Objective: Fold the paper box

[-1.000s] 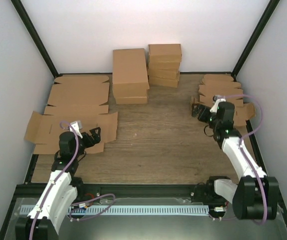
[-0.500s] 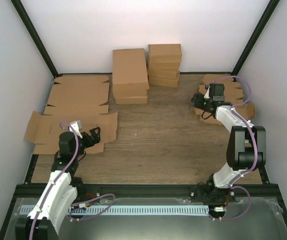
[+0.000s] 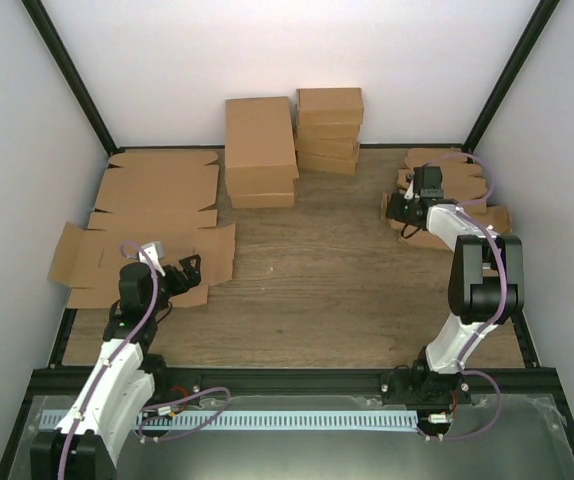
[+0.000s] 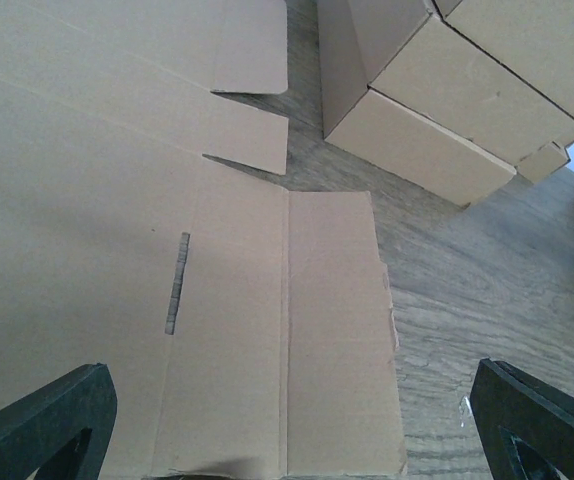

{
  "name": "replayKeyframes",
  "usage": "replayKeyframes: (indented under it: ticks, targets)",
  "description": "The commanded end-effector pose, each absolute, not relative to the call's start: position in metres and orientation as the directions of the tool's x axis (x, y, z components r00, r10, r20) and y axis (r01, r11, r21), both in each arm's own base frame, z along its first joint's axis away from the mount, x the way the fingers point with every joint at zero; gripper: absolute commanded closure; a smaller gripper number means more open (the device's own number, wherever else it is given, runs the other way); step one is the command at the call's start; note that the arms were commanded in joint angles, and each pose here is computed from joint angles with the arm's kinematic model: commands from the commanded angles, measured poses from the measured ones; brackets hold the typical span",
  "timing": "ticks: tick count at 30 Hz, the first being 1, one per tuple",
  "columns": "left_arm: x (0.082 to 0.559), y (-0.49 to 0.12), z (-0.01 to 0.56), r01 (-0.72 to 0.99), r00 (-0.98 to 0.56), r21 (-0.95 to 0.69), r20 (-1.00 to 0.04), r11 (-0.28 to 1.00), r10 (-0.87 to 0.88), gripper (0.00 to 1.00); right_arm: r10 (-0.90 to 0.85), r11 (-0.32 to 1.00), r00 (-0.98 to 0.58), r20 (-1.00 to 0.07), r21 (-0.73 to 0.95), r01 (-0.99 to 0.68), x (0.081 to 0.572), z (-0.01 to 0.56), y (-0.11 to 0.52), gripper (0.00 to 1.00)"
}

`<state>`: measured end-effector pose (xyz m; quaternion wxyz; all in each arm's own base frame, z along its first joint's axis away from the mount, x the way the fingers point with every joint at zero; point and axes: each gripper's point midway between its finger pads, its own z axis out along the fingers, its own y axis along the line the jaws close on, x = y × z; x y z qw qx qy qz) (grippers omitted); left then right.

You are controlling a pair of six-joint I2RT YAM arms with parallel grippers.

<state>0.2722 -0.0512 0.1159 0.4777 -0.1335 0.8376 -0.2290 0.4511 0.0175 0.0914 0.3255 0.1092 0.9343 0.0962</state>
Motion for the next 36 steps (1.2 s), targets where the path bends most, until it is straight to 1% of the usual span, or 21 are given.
replayKeyframes:
  ticks: [1,3,10,13,22,25,29,32,35,36]
  targets:
    - [0.274,-0.051,0.119,-0.001,-0.490,-0.514,-0.747,0.858,-0.449,0.00,0.248,0.964,-0.746,-0.618,0.234,0.127,0.470,0.107,0.016,0.53]
    - [0.274,-0.050,0.119,-0.002,-0.489,-0.513,-0.748,0.858,-0.448,0.00,0.246,0.965,-0.746,-0.619,0.226,0.131,0.473,0.107,0.014,0.55]
    - [0.274,-0.050,0.119,-0.004,-0.489,-0.513,-0.748,0.858,-0.449,0.00,0.244,0.965,-0.750,-0.614,0.231,0.125,0.482,0.106,0.016,0.56]
    - [0.274,-0.050,0.119,-0.003,-0.490,-0.513,-0.748,0.858,-0.449,0.00,0.242,0.966,-0.761,-0.602,0.224,0.130,0.483,0.099,0.015,0.59]
    - [0.274,-0.051,0.120,0.002,-0.489,-0.514,-0.749,0.858,-0.447,0.00,0.242,0.967,-0.772,-0.588,0.206,0.147,0.483,0.088,0.012,0.60]
    - [0.274,-0.051,0.120,0.002,-0.488,-0.513,-0.750,0.858,-0.447,0.00,0.239,0.969,-0.775,-0.585,0.190,0.156,0.482,0.087,0.009,0.63]
    - [0.274,-0.051,0.120,0.002,-0.487,-0.514,-0.750,0.858,-0.448,0.00,0.238,0.971,-0.770,-0.592,0.164,0.174,0.480,0.090,0.003,0.72]
    - [0.275,-0.051,0.120,0.001,-0.487,-0.513,-0.750,0.858,-0.448,0.00,0.230,0.972,-0.770,-0.595,0.172,0.158,0.480,0.093,0.006,0.81]
    - [0.274,-0.051,0.120,0.001,-0.488,-0.512,-0.750,0.859,-0.447,0.00,0.222,0.973,-0.770,-0.598,0.183,0.138,0.481,0.097,0.010,0.97]
    - [0.274,-0.051,0.120,0.000,-0.488,-0.513,-0.749,0.858,-0.448,0.00,0.224,0.973,-0.765,-0.603,0.181,0.142,0.482,0.100,0.009,0.99]
